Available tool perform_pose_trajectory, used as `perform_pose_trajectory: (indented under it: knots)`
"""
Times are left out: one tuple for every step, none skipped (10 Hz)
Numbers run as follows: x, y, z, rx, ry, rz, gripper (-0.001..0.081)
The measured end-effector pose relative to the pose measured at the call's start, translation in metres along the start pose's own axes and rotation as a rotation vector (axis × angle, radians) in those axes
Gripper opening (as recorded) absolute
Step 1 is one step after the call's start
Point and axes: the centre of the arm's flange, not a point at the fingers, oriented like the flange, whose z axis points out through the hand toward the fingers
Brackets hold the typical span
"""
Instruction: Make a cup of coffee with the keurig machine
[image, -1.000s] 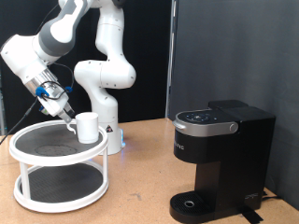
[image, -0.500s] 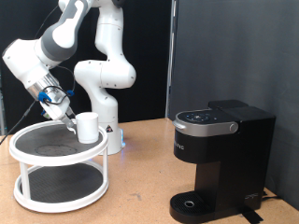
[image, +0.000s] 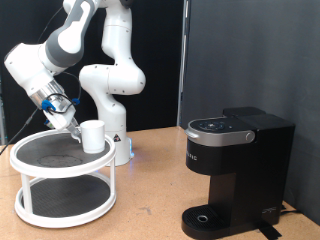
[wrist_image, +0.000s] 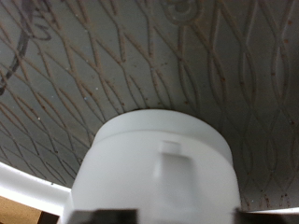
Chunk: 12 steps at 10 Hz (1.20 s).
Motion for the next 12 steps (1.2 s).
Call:
perform_pose_trajectory:
  knots:
    - [0.000, 0.000, 0.000, 0.000, 0.000, 0.000, 0.0118]
    - [0.000, 0.000, 0.000, 0.000, 0.000, 0.000, 0.0028]
    - [0.000, 0.000, 0.000, 0.001, 0.001, -0.001, 0.0028]
    - [0.000, 0.001, -0.001, -0.005, 0.001, -0.001, 0.0009]
    - [-0.002, 0.003, -0.004, -0.025, -0.006, -0.005, 0.0003]
    - [-0.006, 0.007, -0.011, -0.053, -0.019, -0.011, 0.0003]
    - [-0.011, 0.011, -0.020, -0.077, -0.032, -0.020, 0.0002]
    - [-0.016, 0.015, -0.030, -0.092, -0.044, -0.029, 0.0002]
    - [-0.021, 0.020, -0.038, -0.099, -0.050, -0.036, 0.0002]
    - [-0.025, 0.025, -0.046, -0.109, -0.050, -0.049, 0.0002]
    - [-0.029, 0.030, -0.055, -0.121, -0.041, -0.070, 0.0002]
    - [-0.028, 0.030, -0.053, -0.120, -0.044, -0.067, 0.0002]
